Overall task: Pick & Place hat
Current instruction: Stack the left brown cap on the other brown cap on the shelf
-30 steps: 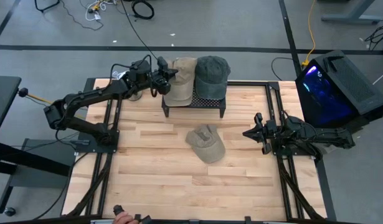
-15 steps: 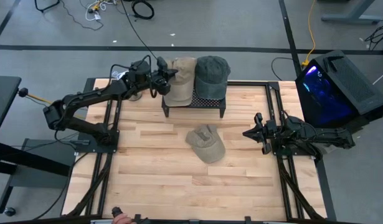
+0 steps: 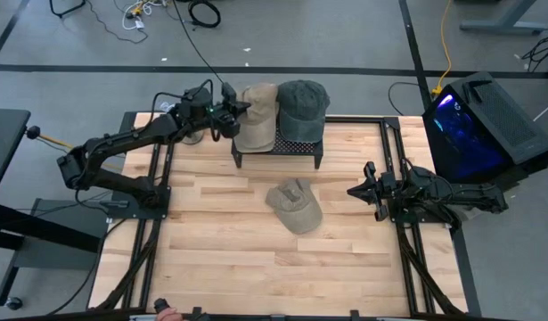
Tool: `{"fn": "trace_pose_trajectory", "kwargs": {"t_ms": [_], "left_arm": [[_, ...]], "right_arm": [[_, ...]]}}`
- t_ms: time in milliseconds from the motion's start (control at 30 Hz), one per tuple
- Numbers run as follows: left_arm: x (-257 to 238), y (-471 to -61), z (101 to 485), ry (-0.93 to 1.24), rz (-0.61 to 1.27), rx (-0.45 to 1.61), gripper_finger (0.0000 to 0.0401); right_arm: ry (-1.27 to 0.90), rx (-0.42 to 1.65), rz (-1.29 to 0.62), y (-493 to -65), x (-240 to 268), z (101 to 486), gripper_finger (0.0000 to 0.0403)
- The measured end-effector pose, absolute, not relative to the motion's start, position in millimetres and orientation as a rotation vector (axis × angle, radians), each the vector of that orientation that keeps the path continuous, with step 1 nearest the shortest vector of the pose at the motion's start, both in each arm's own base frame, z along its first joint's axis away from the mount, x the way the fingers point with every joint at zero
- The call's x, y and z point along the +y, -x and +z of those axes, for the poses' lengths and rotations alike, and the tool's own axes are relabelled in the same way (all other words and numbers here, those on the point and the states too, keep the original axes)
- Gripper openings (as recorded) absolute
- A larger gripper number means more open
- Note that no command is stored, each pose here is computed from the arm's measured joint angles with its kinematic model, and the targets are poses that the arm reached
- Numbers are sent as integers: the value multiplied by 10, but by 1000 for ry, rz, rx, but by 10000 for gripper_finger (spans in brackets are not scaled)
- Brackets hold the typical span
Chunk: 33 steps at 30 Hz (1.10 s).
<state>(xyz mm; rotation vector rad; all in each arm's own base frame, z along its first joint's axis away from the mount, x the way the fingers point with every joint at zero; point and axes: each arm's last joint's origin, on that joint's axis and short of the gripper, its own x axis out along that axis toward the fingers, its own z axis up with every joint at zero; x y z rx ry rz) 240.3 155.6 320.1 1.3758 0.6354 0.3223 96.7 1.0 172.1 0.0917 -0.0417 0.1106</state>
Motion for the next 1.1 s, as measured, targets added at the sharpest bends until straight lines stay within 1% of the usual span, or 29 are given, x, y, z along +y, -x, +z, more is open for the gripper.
{"fn": "trace_pose_trajectory", "kwargs": {"t_ms": [267, 467, 1100], "left_arm": [[1564, -2394, 3188, -1354, 312, 636, 3], [1559, -2397, 3187, -1409, 281, 634, 3], [1557, -2399, 3188, -1413, 272, 625, 3]], "right_arm": [[-92, -42, 111, -967, 11, 1721, 25], [-92, -41, 110, -967, 10, 1721, 25], [-91, -42, 111, -967, 11, 1721, 25]]}}
